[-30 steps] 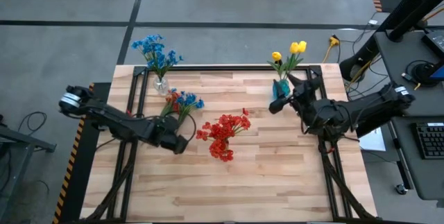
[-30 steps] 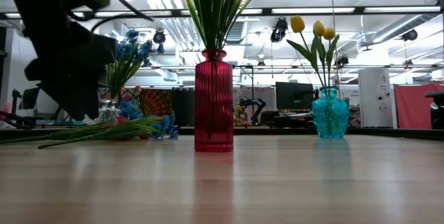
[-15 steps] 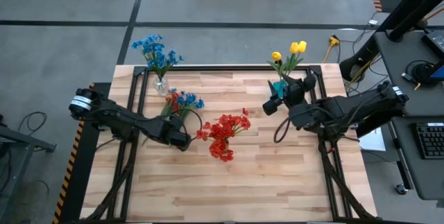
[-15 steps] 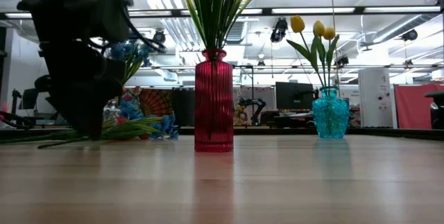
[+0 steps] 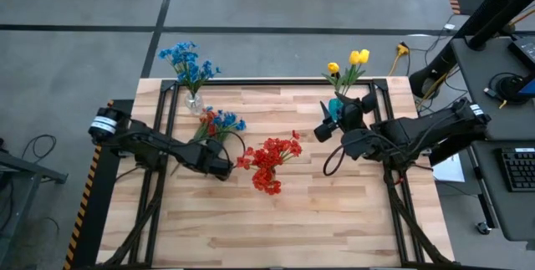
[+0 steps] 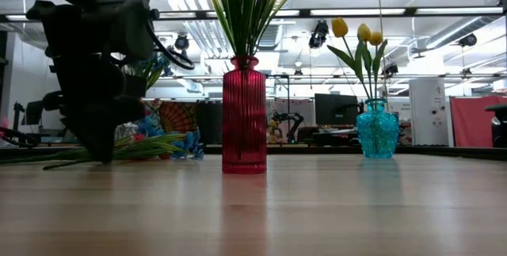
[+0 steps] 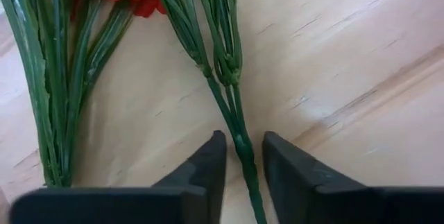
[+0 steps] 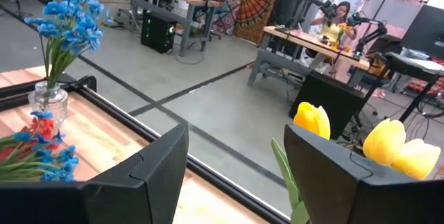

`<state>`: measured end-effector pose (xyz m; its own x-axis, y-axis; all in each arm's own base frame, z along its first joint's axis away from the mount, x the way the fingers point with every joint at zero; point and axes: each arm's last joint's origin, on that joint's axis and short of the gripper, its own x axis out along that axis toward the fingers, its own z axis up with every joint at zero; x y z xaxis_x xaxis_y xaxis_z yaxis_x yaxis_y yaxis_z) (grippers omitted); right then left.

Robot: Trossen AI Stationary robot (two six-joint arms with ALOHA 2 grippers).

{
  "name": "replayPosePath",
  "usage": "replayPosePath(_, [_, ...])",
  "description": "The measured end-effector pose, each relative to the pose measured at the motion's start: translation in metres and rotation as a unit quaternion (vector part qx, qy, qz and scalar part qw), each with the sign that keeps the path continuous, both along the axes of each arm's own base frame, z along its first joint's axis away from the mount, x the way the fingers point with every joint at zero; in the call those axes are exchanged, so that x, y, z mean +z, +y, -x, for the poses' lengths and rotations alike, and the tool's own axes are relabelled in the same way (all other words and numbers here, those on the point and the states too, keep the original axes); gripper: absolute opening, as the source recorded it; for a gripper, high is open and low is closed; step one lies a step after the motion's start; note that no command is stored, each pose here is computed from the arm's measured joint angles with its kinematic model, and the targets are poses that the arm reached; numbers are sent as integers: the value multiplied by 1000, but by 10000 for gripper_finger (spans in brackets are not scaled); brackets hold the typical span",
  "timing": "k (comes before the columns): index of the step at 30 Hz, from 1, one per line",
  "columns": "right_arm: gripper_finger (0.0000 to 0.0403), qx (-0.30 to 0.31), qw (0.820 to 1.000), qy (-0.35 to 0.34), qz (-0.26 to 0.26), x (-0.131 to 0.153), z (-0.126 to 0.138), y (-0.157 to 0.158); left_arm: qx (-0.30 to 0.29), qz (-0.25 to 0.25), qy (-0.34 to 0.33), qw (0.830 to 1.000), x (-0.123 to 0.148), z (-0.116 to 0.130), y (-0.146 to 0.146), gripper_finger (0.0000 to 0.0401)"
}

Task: Sort flowers into vase by color
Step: Put the blue flowers into the transparent vase

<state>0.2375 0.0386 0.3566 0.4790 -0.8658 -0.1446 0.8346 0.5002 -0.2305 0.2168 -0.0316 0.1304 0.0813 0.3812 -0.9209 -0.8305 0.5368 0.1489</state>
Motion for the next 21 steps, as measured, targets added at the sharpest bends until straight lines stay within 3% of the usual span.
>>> replayPosePath(7, [231,-1,1000,1,-1,-2,0,0,-1,0,-2,1000,1,1,0,8])
replayPosePath(21, [231,0,1000,1,-1,-3,0,0,-8,8,-39,999,19,6,-2,8])
